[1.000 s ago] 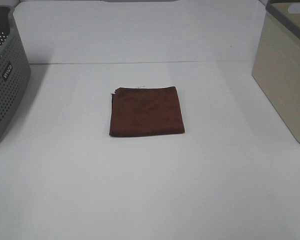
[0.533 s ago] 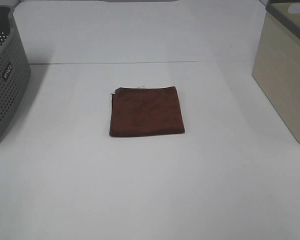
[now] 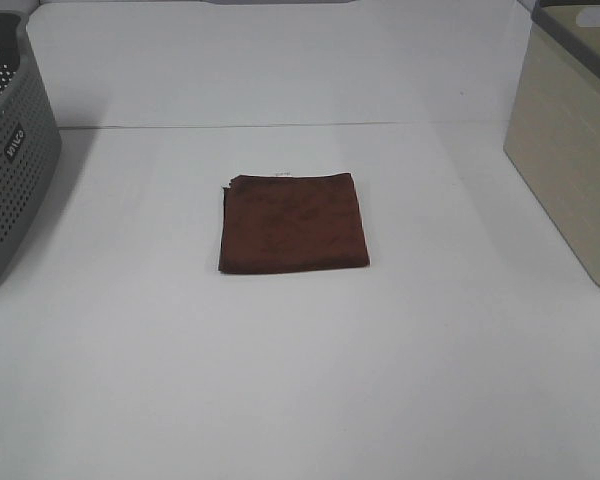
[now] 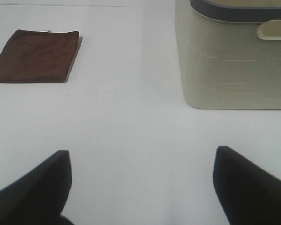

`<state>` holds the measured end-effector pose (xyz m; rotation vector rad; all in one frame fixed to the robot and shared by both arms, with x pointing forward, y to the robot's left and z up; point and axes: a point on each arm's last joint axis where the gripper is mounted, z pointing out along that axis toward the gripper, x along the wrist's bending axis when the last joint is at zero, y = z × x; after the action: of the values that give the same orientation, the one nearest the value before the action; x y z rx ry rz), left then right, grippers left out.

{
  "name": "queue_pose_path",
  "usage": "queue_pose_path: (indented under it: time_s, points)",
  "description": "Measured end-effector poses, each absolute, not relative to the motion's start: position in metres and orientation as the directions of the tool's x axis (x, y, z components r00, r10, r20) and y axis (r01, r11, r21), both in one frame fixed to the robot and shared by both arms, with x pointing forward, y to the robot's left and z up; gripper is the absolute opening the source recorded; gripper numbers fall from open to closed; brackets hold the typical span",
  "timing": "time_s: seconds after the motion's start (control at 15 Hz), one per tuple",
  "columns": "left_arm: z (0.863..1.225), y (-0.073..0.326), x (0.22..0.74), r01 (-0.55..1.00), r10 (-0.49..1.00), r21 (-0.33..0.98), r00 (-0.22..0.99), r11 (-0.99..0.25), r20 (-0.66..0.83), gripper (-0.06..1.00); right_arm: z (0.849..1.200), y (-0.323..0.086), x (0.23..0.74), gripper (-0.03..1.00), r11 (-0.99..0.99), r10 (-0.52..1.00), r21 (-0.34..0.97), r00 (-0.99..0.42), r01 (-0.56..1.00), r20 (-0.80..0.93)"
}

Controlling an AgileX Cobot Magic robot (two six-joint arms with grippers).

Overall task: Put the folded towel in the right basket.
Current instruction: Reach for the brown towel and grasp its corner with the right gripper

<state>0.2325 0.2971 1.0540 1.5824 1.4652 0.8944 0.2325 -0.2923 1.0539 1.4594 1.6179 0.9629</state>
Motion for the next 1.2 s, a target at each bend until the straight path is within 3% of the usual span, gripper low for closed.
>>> queue_pose_path:
  time_s: [1.2]
  points:
    - [1.0540,0.2971,0.2325,0.443,0.996,0.896,0.085,-0.025,-0.014,0.88,1.0539,-0.2923,0.2325,0.78,0.071,0.996,0.895,-0.078,0.440,-0.040]
